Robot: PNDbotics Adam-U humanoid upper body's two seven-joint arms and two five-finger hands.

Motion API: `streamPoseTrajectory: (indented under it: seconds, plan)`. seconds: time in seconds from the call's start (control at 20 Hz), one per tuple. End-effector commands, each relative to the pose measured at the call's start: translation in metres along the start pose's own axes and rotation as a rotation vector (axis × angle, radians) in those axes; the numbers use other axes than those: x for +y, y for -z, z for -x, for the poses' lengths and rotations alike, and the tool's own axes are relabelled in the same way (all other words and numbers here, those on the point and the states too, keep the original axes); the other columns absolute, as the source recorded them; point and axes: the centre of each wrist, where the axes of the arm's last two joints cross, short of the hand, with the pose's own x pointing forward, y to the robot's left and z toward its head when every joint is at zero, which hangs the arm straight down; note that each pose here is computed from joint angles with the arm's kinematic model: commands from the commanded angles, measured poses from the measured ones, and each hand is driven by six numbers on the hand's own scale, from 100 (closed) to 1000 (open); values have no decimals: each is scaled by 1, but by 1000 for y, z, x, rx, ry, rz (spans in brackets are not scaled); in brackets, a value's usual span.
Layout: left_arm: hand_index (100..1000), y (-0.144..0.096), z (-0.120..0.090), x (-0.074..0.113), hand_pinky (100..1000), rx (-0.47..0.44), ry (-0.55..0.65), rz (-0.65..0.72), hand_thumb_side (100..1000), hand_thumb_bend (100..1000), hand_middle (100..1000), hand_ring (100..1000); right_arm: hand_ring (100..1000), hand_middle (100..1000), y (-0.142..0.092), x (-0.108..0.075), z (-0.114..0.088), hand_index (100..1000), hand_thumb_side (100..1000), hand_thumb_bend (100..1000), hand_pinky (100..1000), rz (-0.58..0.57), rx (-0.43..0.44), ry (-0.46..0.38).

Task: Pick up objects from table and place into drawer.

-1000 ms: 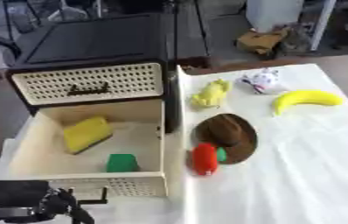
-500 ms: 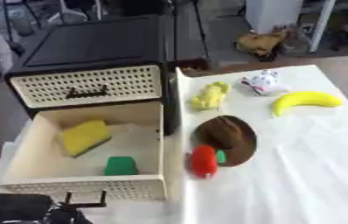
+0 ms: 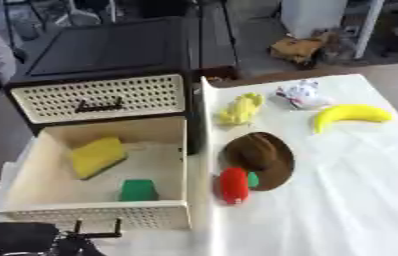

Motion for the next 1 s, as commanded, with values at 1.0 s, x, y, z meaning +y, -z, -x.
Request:
streamPoseTrajectory:
  seconds: [1.0]
  plan:
    - [996,15,39,-4,100,102,-49,21,778,100,836,100,783,584,4,-4,-7,673,1000,534,641,47,-23,-5]
